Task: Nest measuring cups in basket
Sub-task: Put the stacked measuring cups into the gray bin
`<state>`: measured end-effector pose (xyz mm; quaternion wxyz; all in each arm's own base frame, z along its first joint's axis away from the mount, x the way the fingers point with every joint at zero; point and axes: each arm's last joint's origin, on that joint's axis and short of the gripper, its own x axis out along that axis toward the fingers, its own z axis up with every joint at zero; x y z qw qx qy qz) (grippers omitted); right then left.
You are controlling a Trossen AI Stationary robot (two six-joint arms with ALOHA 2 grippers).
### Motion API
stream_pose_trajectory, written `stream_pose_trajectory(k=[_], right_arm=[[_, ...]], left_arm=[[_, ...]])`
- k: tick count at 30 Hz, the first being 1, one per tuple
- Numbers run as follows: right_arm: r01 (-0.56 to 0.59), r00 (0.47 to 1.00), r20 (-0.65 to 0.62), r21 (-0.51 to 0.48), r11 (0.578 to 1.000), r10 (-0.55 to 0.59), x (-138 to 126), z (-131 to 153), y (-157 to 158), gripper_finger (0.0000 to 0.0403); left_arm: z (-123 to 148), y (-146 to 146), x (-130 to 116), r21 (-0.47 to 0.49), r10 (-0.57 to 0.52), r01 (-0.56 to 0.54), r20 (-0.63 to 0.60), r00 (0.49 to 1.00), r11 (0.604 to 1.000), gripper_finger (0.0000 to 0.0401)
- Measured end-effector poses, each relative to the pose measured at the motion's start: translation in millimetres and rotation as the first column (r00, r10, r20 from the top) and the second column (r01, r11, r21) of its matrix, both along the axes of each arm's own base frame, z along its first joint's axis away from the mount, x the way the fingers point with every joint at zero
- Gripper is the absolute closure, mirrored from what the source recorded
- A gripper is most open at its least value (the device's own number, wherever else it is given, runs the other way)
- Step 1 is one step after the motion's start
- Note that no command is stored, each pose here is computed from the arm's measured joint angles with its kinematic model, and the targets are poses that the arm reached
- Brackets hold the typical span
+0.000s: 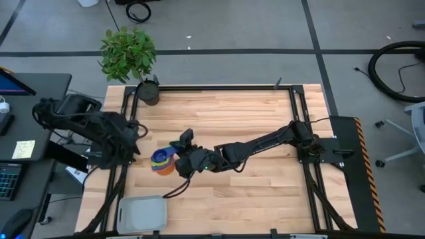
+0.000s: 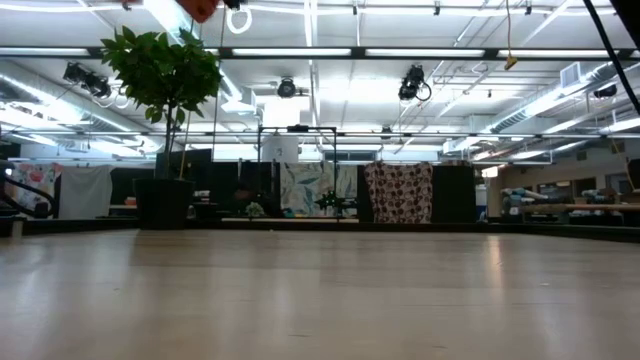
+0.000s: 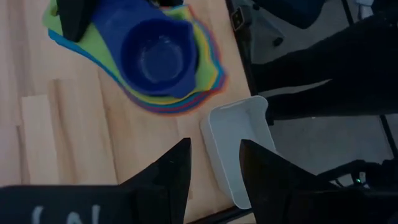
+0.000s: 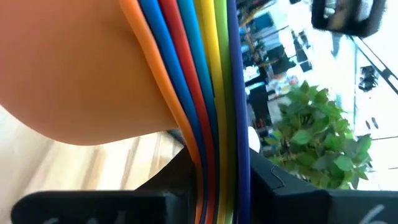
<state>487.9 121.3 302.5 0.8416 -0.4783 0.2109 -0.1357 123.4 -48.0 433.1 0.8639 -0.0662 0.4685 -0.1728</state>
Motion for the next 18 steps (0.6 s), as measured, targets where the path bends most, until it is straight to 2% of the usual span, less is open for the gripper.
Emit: stream_pose_trajectory(k=[8, 14, 18], right_arm=[[-0.020, 0.994, 0.109, 0.097, 0.995, 0.009, 11.0, -9.0, 3.4, 0.0317], [-0.020, 0.997, 0.073, 0.084, 0.996, 0.014, 13.6, -20.1, 5.4, 0.0317], [-0.021, 0.998, 0.053, 0.077, 0.997, 0.017, 12.6, -20.9, 6.1, 0.0317]], left_arm=[[0.5, -11.3, -1.3, -0.003, -0.016, 0.016, 0.007, 1.000, 1.000, 0.0260], [1.2, -16.9, -2.8, 0.015, -0.023, 0.023, 0.026, 0.999, 1.000, 0.0260], [1.4, -20.3, -0.8, 0.010, 0.010, -0.010, 0.032, 0.999, 1.000, 0.0260]])
